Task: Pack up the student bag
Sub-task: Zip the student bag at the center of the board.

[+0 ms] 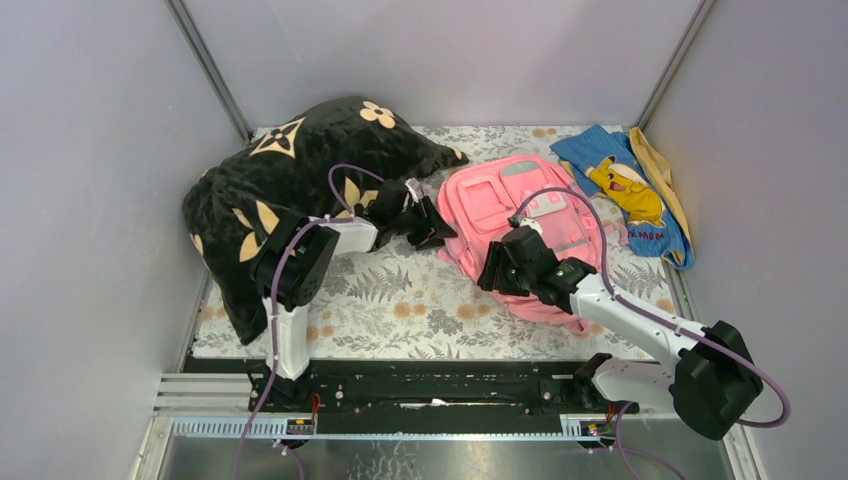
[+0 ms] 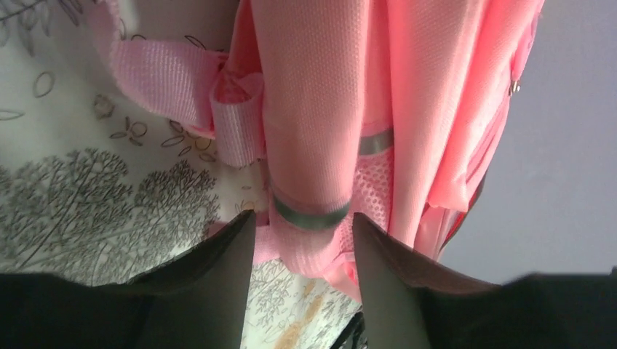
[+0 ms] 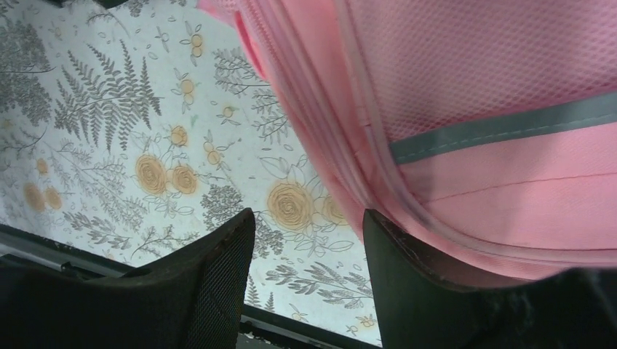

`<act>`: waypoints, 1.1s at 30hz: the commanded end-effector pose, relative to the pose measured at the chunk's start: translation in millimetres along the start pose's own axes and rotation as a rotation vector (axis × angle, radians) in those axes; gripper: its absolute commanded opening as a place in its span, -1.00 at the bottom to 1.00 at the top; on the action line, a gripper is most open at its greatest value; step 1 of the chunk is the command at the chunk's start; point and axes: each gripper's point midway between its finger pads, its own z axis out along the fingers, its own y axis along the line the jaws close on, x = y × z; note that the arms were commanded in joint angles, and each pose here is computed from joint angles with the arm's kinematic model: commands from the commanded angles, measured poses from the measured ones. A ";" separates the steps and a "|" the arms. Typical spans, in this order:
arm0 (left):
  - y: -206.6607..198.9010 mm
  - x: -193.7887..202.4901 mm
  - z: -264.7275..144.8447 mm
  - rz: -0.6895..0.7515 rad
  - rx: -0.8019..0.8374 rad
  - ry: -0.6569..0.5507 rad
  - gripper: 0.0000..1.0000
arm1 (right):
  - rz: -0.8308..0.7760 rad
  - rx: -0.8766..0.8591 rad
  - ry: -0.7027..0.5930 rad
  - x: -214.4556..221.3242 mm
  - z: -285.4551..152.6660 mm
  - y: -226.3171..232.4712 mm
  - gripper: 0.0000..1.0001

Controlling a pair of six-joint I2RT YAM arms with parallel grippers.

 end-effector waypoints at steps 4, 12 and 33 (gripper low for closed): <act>-30.7 1.3 18.2 0.005 0.154 0.024 -1.00 | -0.016 -0.040 -0.057 0.6 8.0 32.5 0.17; -81.1 -7.8 -27.4 0.065 0.050 -0.066 -1.00 | -0.001 -0.024 -0.107 2.4 17.4 42.6 0.17; -100.0 1.6 -31.9 0.075 0.101 -0.031 -1.00 | 0.040 0.119 -0.352 -40.2 61.9 41.1 0.23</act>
